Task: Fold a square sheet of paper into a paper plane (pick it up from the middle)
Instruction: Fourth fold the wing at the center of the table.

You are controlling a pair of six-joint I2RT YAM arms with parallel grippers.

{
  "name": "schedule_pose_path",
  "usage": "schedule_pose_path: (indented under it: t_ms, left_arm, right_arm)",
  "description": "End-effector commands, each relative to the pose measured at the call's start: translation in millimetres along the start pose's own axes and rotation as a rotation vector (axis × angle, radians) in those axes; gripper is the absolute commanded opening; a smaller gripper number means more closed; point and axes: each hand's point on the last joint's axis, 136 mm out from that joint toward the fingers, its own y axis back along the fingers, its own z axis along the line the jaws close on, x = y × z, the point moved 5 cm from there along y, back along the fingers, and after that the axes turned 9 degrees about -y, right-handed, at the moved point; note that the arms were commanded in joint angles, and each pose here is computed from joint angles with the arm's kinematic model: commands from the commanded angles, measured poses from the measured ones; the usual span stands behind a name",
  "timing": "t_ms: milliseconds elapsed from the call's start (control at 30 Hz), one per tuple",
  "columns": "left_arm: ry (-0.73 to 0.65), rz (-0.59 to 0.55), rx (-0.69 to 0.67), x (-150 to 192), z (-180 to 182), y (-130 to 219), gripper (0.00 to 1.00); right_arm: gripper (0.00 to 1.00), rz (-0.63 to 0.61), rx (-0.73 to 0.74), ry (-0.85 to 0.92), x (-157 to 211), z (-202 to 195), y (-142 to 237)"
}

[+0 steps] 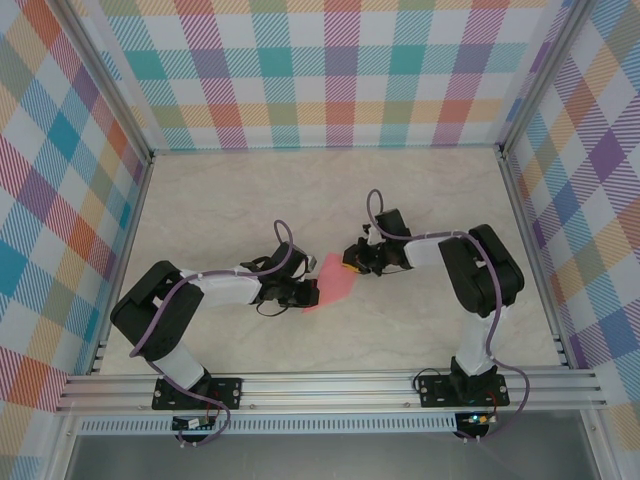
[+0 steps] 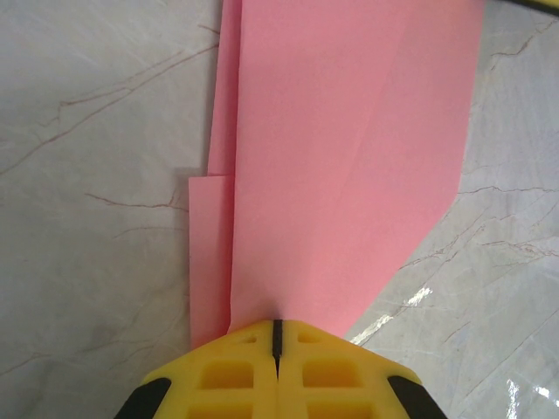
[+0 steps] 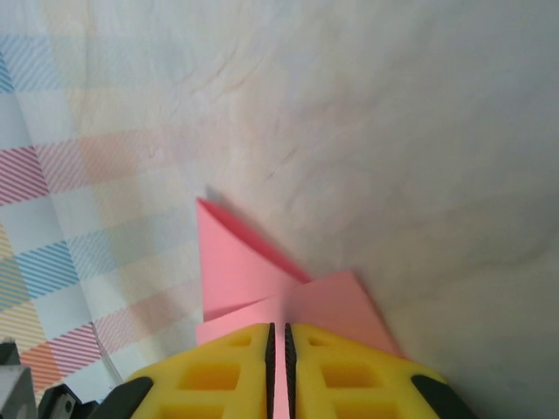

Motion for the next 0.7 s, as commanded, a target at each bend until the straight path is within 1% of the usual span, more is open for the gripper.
schedule_pose_path:
  t_ms: [0, 100, 300, 467, 600, 667]
  left_arm:
    - [0.062, 0.212, -0.191, 55.9, 44.6, -11.3, 0.0]
    - [0.063, 0.212, -0.186, 55.9, 44.3, -11.9, 0.0]
    - [0.091, 0.201, -0.115, 52.4, 34.2, -13.0, 0.0]
    - [0.12, 0.186, -0.06, 50.5, 26.0, -11.2, 0.0]
    - [0.146, 0.178, -0.041, 52.2, 23.5, -10.3, 0.0]
    - [0.164, 0.173, -0.038, 53.9, 23.1, -10.0, 0.0]
  right_arm:
    - [0.15, -0.114, 0.098, -0.051, -28.0, -36.0, 8.6]
    - [0.15, -0.125, 0.097, -0.036, -34.3, -29.3, 17.5]
    - [0.18, -0.124, 0.037, 0.041, -31.1, 5.7, 40.7]
    - [0.22, -0.15, 0.022, 0.077, -15.4, 17.8, 65.5]
    - [0.25, -0.104, -0.035, 0.094, 4.8, 22.6, 73.3]
    - [0.26, -0.082, -0.04, 0.1, 17.7, 22.5, 72.4]
